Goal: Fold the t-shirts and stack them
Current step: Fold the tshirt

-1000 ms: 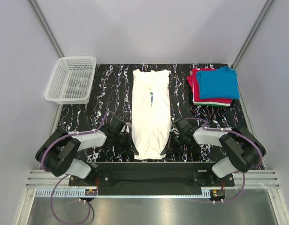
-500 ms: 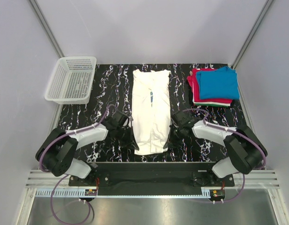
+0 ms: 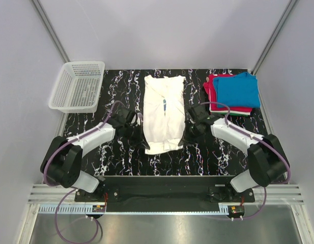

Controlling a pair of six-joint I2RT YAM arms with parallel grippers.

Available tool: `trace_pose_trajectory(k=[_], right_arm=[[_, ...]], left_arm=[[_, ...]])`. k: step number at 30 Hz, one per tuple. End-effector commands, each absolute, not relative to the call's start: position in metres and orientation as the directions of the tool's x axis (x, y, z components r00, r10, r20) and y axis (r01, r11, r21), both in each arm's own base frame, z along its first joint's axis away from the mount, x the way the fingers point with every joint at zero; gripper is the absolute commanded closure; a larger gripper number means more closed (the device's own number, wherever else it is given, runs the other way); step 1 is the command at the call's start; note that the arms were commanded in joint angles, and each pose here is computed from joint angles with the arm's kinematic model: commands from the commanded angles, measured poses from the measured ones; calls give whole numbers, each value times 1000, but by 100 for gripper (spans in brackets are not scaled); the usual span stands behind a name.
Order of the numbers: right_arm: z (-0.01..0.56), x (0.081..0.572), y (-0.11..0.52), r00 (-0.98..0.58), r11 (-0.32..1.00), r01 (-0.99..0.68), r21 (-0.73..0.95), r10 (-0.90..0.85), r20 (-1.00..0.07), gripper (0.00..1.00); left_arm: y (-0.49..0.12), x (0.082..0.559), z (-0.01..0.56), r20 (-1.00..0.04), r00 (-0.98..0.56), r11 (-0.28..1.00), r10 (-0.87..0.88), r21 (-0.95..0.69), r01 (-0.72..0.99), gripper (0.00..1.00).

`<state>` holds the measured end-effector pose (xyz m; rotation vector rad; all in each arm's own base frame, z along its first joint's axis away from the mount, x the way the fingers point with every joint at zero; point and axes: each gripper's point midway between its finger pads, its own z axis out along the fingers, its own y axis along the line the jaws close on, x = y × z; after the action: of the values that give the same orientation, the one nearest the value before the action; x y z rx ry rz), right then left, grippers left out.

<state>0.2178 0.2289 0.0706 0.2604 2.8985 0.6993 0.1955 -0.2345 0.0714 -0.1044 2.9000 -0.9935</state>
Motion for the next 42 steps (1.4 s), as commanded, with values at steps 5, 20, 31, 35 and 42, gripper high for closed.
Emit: trace_pose_trajectory(k=[5,20,31,35,42], right_arm=[[102,280,205,-958,894,91,438,198,-205,100],[116,365,219,-961,890,53,453,169,-220,100],[99,395,219,-968,890,78,449,176,-179,100],[83,397,220,-974,892,93,442,174,-145,100],[64,400,223,-980,895,106,432,169,-109,100]], left_arm=[[-227,265,105,-163,-978,806,-130,-592,-8,100],[-227,352,113,-188,-968,814,-165,-581,-25,100],[-226,391,90,-160,-975,818,-155,-573,-36,100],[-224,398,83,-147,-977,819,-154,-573,-42,100],[-223,405,73,-136,-979,822,-151,-567,-48,100]])
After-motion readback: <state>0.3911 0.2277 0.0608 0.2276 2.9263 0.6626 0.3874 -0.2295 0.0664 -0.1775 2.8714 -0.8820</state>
